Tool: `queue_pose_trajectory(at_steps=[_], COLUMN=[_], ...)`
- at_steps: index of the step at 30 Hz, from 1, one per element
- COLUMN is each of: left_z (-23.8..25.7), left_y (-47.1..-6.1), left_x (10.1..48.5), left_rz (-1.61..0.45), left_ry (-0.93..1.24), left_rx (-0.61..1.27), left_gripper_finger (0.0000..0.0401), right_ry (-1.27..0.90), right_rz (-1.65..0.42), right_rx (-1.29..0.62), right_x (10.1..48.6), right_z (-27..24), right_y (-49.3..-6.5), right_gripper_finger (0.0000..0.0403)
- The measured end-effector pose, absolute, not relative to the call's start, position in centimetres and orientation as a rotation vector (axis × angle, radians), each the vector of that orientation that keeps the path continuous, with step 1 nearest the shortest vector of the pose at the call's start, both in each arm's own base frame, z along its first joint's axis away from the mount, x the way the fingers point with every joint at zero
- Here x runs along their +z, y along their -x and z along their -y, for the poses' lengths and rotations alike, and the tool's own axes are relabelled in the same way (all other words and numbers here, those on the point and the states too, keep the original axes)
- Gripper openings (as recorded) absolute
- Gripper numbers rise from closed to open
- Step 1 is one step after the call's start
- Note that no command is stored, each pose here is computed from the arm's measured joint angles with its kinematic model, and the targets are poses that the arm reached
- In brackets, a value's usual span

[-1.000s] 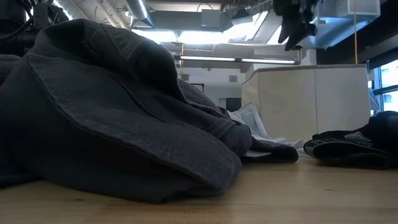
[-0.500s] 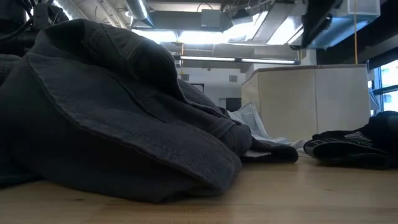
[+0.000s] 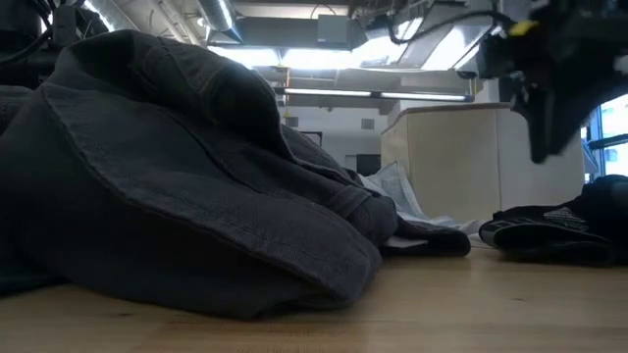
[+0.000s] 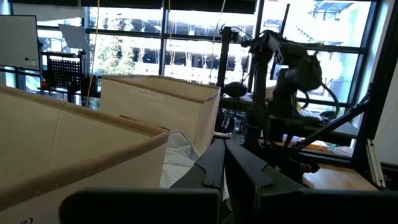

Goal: Sort clothes
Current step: Put the black underwear into the right laundry bin

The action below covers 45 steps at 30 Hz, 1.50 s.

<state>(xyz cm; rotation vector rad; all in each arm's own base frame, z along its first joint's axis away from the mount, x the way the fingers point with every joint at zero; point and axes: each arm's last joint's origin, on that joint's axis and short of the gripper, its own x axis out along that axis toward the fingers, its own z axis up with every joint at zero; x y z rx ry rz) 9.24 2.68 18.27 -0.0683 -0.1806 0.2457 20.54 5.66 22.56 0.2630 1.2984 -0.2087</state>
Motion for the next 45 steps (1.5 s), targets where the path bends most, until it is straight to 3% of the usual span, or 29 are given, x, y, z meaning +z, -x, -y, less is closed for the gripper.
queue_pose_trajectory(at_steps=[32, 36, 45], left_z=[-2.7, -2.7, -2.7], left_y=[-9.2, -9.2, -9.2], left_x=[18.3, 18.3, 18.3], left_rz=[0.179, 0.179, 0.18], left_ry=[0.066, 0.067, 0.068], left_rx=[0.246, 0.246, 0.246], left_gripper_finger=[0.0004, 0.0004, 0.0004], right_ry=[-0.171, -0.168, -0.157], right_rz=[-1.302, -1.306, -1.317], right_rx=[-0.213, -0.216, -0.216], right_x=[14.3, 14.0, 14.0], right_z=[-5.7, -5.7, -5.6], right_y=[-17.4, -17.3, -17.1], right_gripper_finger=[0.0233, 0.0198, 0.007])
